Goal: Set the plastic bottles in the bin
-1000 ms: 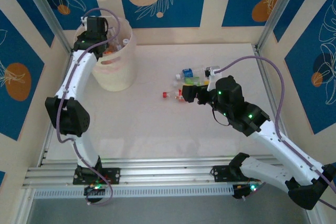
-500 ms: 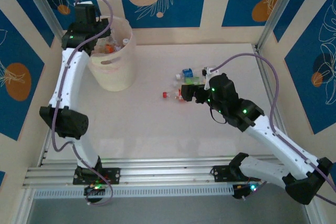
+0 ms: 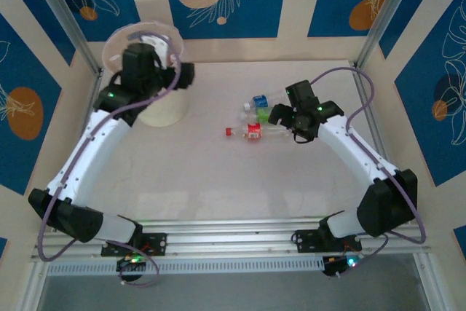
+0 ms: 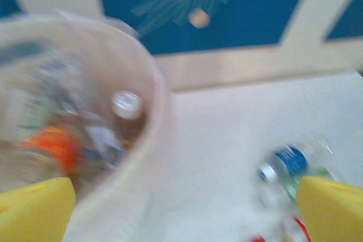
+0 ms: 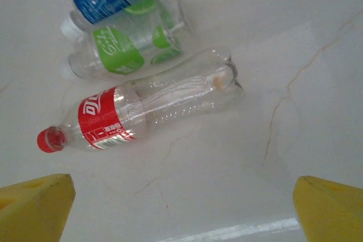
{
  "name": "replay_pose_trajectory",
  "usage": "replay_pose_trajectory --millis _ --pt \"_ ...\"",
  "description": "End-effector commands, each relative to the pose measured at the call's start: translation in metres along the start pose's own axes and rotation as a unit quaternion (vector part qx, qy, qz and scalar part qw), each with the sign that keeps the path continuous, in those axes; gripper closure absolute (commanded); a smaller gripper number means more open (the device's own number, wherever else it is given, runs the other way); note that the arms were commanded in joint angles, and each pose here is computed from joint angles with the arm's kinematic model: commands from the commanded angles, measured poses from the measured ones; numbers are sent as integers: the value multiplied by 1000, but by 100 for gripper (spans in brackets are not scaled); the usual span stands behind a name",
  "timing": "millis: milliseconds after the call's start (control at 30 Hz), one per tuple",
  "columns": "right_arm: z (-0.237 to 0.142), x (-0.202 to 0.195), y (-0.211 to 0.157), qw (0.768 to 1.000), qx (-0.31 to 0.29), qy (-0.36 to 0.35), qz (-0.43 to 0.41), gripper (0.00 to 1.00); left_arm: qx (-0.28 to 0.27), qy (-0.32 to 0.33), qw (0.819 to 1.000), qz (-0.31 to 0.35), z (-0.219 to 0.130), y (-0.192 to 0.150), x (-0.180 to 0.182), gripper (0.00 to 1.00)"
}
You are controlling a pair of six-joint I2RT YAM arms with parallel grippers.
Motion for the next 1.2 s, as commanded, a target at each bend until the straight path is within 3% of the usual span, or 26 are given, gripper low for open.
replay_pose_trajectory --millis 0,167,433,767,1167 --pt "10 11 3 998 29 47 -4 1 24 -87 996 21 12 -35 -44 1" --pt "27 12 28 998 30 45 -27 1 54 -113 991 49 31 -85 -78 0" --pt "75 15 75 998 52 30 27 1 97 -94 990 46 64 -124 -87 1" --pt "134 26 96 993 92 5 73 1 106 -61 991 51 76 -133 -77 1" --pt "186 34 108 985 115 31 126 0 113 -53 991 47 80 -138 -75 1"
Point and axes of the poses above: each hand's point on the last joint's axis, 136 mm out from that joint toward the fingers, its own z axis out along the fingers, its own x axis along the line the jaws close on, y = z × x, the point moved 1 cm from there along -z, back along the fingers, and after that the axes turned 7 degrees about -z, right-handed, at the moved point
